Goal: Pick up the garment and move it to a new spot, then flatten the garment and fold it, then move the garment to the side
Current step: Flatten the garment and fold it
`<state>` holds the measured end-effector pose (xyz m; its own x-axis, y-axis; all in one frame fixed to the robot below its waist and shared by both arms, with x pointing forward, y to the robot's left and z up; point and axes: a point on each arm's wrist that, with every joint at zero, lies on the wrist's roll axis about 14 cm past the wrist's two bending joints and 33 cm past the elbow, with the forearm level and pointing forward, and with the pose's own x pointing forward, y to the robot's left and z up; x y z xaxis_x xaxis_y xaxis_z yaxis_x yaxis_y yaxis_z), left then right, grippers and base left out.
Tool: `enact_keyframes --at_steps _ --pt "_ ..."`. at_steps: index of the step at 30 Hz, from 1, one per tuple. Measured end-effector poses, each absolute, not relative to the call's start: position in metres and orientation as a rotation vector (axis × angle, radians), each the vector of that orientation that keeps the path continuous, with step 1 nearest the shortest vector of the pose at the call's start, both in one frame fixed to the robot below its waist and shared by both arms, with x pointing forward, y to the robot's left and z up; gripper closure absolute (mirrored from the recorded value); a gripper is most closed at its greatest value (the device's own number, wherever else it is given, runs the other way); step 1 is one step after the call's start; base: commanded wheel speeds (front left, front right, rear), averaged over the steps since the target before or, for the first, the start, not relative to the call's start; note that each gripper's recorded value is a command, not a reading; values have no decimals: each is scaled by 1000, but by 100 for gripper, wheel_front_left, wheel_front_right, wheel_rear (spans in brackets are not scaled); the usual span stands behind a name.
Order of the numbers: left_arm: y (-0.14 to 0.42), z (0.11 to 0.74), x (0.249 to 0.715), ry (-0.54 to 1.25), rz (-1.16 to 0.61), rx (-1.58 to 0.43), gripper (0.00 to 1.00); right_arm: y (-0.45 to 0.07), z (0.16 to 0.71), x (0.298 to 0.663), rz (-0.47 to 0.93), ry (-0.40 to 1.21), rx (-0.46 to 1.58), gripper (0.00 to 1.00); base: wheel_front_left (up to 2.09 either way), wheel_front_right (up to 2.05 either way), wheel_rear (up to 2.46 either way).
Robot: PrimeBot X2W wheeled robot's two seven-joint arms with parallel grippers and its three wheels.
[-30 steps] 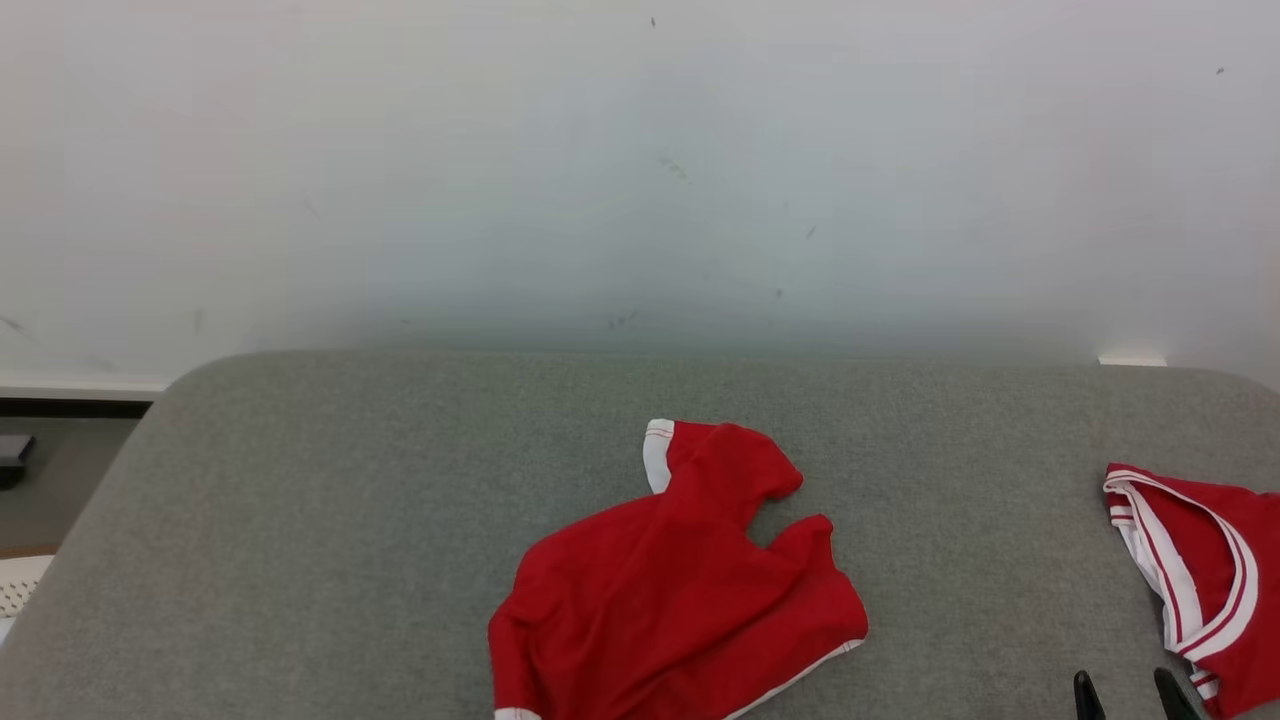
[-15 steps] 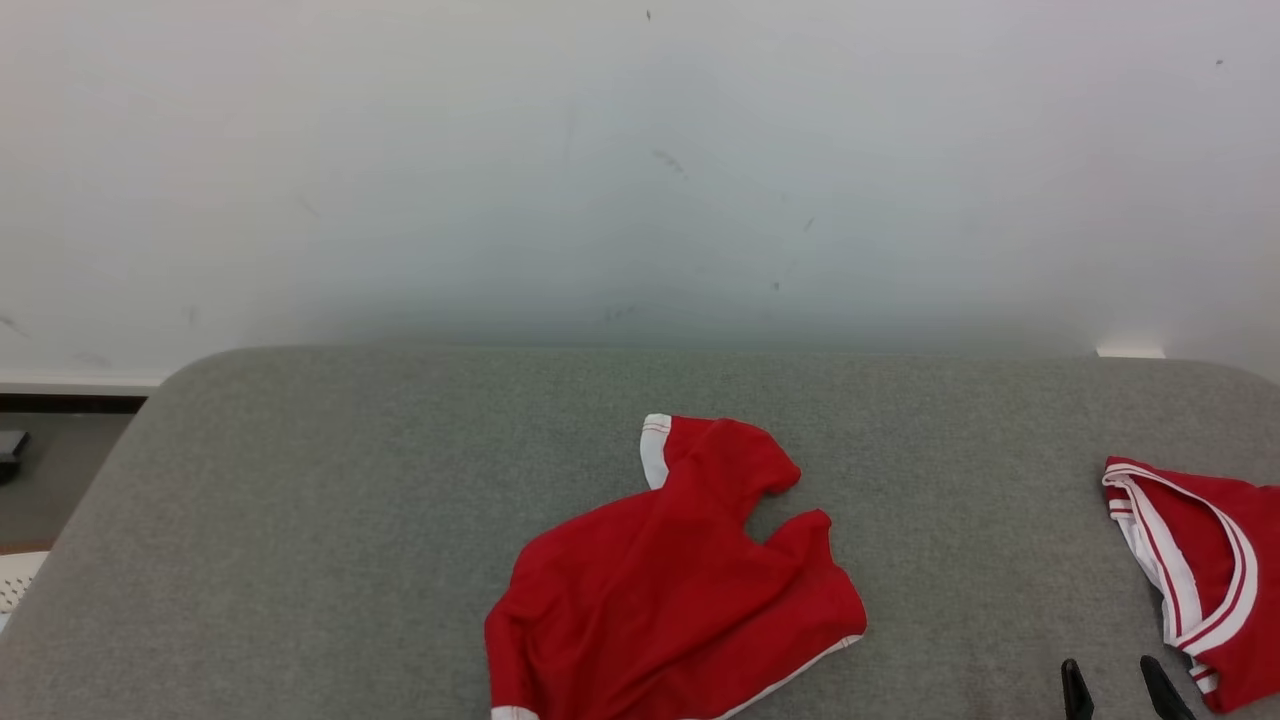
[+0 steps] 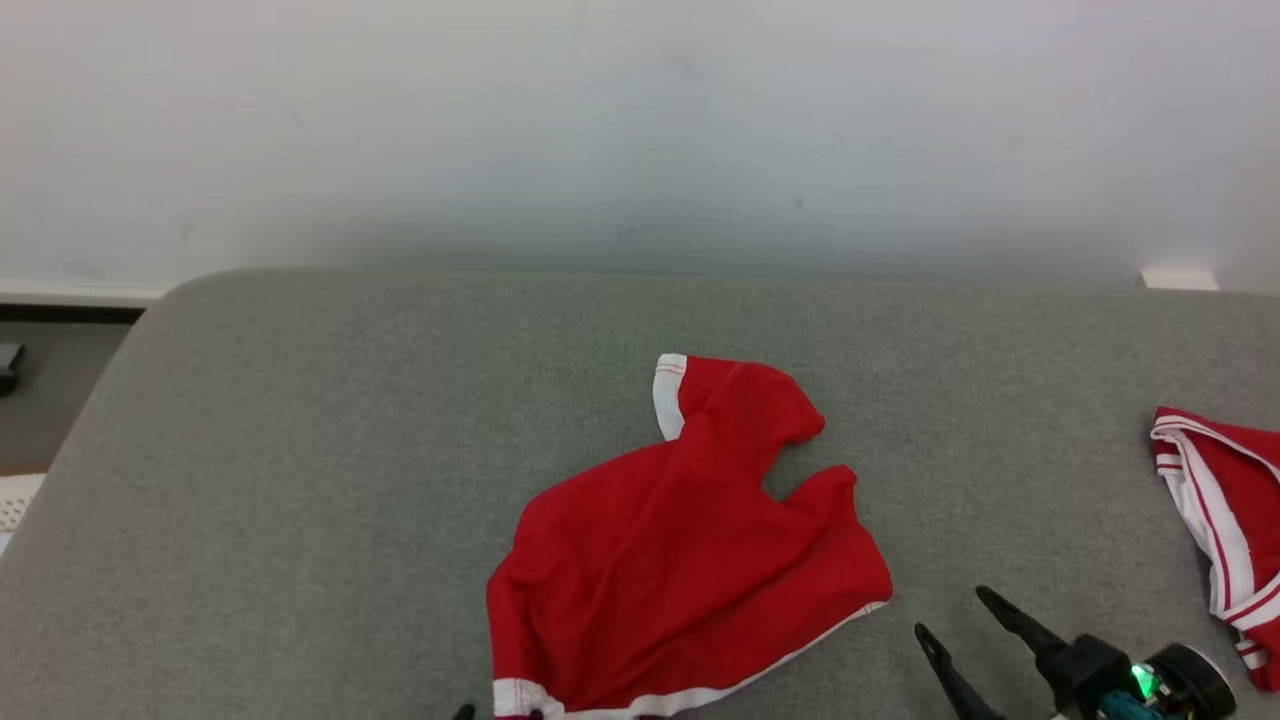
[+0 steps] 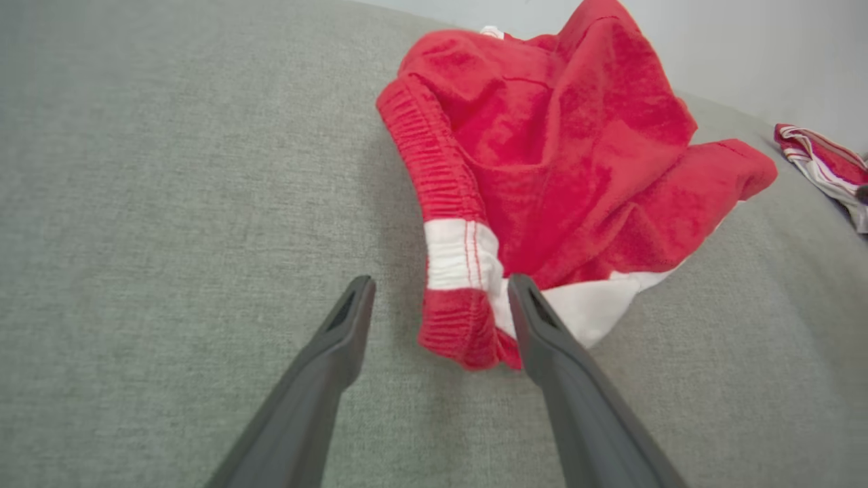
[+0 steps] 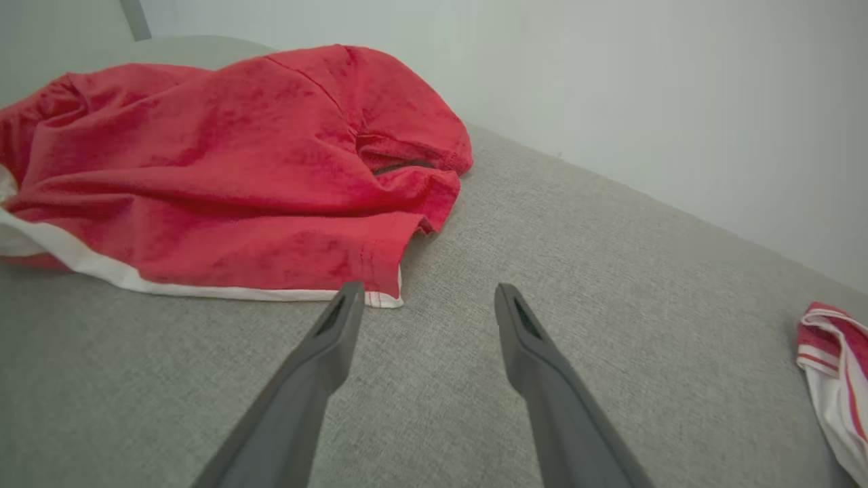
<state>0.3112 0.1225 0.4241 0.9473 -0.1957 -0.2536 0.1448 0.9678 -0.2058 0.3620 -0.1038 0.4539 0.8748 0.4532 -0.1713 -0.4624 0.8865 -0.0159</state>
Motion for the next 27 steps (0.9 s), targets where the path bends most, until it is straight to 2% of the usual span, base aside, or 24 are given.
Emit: enact_keyframes --at_steps 5,11,18,27 --pt "118 421 326 338 -185 -251 0 -85 426 380 582 270 -131 0 0 0 0" --pt "116 417 335 393 -181 -332 0 -70 403 396 646 325 -148 0 0 0 0" --pt "117 412 336 420 -169 -343 0 -53 392 397 710 338 -145 0 0 0 0" --pt "113 407 336 444 -179 -349 0 -51 392 397 725 329 -136 0 0 0 0"
